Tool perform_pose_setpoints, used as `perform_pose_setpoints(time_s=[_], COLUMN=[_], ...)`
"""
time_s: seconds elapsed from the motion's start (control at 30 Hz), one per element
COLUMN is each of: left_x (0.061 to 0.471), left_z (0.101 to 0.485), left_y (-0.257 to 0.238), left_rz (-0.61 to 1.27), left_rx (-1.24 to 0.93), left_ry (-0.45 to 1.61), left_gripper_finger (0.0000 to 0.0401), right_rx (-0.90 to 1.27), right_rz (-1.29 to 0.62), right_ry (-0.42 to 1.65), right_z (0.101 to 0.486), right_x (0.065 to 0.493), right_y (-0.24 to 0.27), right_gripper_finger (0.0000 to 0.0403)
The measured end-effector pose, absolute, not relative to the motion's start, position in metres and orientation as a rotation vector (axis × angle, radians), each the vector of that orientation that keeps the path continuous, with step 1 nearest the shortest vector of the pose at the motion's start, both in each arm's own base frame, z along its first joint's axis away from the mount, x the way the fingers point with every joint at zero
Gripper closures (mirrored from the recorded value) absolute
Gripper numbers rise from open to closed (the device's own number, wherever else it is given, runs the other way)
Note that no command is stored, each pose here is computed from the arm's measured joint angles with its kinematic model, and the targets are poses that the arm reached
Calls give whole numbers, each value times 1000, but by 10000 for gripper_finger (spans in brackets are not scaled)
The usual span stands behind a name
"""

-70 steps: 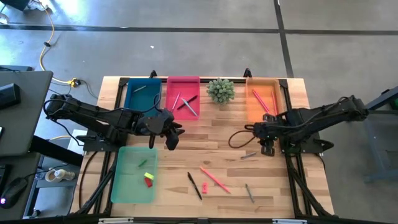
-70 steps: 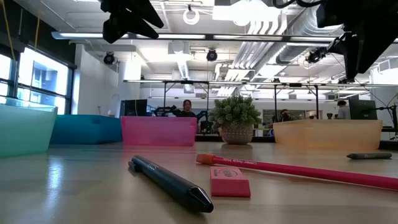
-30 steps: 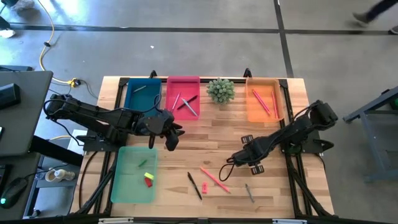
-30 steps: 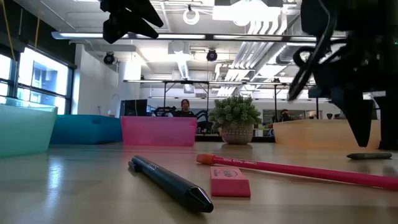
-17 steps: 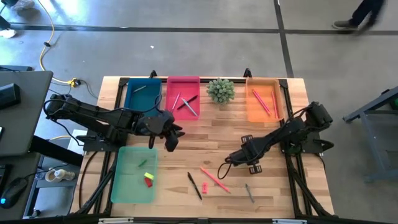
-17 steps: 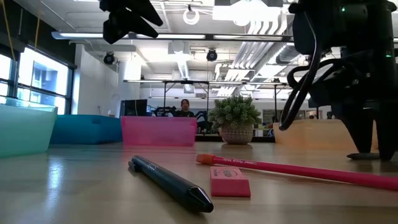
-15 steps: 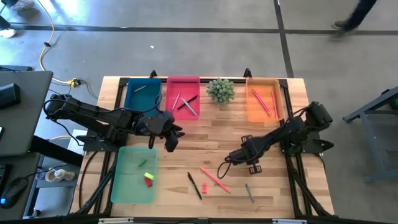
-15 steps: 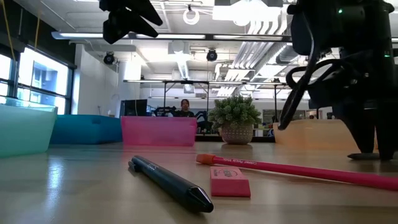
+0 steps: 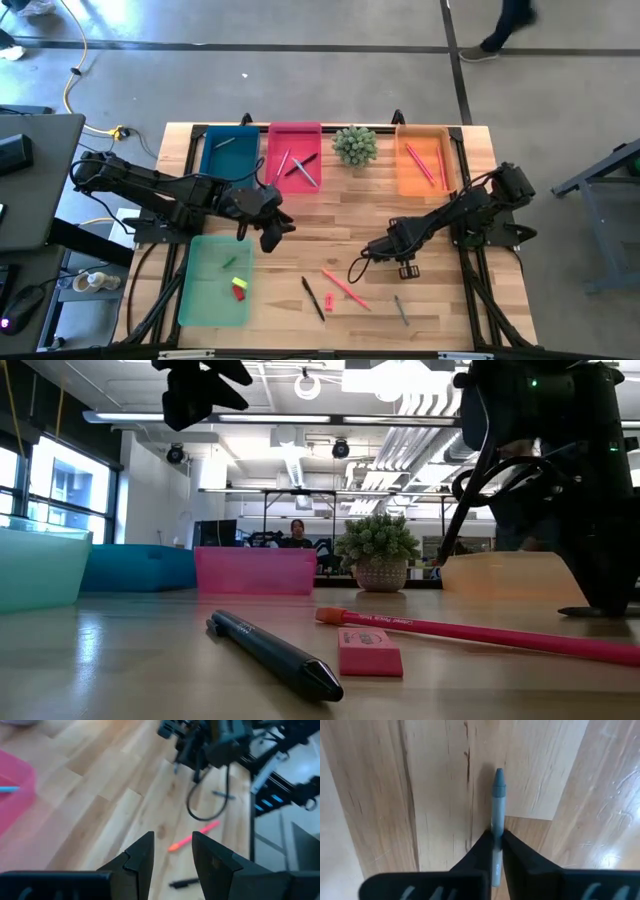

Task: Sort crayons/erasers/pens/pencils in bins
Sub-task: Put the gray crayon into the blue bin

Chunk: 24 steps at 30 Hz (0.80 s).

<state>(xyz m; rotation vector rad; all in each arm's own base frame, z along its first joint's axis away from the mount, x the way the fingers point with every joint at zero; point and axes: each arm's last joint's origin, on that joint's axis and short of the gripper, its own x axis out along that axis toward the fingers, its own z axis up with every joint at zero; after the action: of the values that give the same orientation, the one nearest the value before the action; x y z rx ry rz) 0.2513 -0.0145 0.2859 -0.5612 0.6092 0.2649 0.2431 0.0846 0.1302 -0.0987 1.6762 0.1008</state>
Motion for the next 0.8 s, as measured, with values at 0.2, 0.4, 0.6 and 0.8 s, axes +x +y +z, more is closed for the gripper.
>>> perform_pose_setpoints(time_s=[0.2, 0.4, 0.6, 0.8], left_x=[251, 251, 248, 245], left_z=[286, 285, 281, 279], left_y=[-16, -16, -17, -17], left_rz=[219, 209, 184, 180], left_rx=[-578, -548, -532, -529], left_ry=[627, 638, 701, 738], left_gripper_finger=[282, 270, 220, 180], right_rx=[-68, 13, 83, 112], right_rz=[98, 97, 89, 88], right_ry=[1642, 1537, 1438, 1316], right_z=[139, 153, 170, 196], right_x=[245, 255, 269, 289], right_y=[86, 89, 95, 101], right_gripper_finger=[397, 400, 400, 400])
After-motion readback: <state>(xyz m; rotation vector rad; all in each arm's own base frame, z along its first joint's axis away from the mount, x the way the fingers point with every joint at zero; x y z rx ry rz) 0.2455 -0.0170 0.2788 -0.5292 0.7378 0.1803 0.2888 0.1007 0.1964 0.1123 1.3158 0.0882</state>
